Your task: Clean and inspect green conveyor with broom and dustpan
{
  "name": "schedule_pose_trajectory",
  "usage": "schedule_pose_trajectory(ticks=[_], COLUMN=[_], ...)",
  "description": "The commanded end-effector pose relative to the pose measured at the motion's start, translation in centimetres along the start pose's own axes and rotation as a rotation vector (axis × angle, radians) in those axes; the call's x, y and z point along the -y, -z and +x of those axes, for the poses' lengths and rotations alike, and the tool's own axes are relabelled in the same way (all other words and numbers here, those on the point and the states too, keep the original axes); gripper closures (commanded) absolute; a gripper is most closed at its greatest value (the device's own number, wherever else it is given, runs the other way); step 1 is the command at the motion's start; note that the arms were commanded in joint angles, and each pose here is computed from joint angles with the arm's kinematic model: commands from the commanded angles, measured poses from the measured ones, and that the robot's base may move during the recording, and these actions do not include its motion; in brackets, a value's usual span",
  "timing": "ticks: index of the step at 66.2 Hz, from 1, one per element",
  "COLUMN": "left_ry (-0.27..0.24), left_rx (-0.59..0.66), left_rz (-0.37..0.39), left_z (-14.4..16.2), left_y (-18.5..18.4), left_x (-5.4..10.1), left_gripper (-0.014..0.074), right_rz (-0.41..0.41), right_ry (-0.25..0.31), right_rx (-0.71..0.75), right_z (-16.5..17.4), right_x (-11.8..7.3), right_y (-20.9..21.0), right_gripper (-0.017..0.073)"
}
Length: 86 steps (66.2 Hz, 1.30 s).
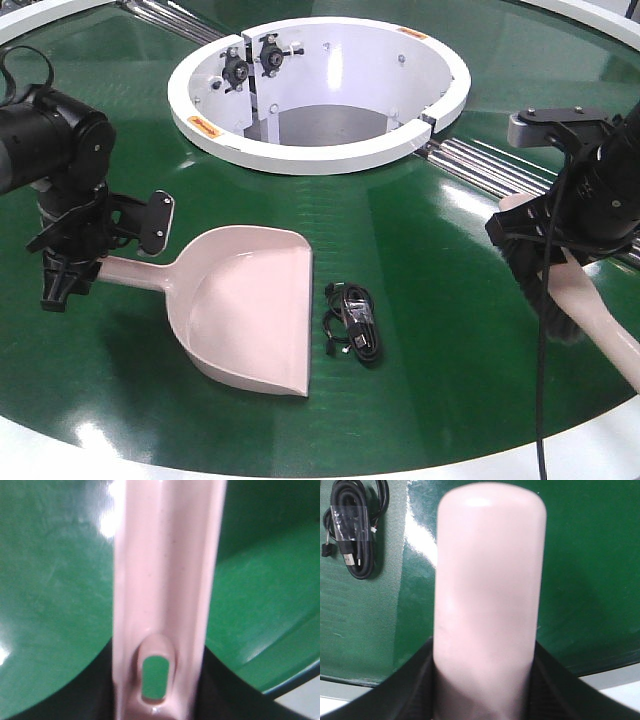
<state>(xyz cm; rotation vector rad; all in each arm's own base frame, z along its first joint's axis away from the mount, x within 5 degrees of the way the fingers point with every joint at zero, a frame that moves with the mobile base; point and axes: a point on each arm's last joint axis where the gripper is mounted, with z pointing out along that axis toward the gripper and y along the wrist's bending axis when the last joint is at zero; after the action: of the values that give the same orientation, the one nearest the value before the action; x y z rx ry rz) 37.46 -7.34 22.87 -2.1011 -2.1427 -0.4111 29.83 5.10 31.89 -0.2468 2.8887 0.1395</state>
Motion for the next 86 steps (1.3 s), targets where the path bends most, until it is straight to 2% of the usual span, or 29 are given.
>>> schedule_pose_trajectory(ticks=[1,26,45,58,86], left_ry=[0.042,0.024,0.035,0.018,0.032], left_rx=[0.027,0.031,-0.071,-0.102,-0.045], left_rz=[-0.055,-0.063,-0.114,-0.132,-0.112], left_z=[-0.02,-0.89,-0.18,-0.18,-0.48], left_y=[3.17,3.44,3.62,3.75,3.84], left_x=[0.3,0.45,0.11,0.04,0.07], left_gripper=[0.0601,0.0601,0.0601,0.0601,0.0601], right_rz=[-0.003,-0.003,-0.003,-0.003,-0.001], right_ry=[0.004,0.004,0.004,0.004,0.005], right_rx=[0.017,0.017,0.017,0.017,0.017], right_z=[0.62,0.62,0.62,0.62,0.62], right_x=[-0.2,-0.2,-0.2,-0.2,-0.19], right_y=[2.01,2.01,2.01,2.01,2.01], right_gripper=[0.0563,0.0563,0.0563,0.0563,0.0563])
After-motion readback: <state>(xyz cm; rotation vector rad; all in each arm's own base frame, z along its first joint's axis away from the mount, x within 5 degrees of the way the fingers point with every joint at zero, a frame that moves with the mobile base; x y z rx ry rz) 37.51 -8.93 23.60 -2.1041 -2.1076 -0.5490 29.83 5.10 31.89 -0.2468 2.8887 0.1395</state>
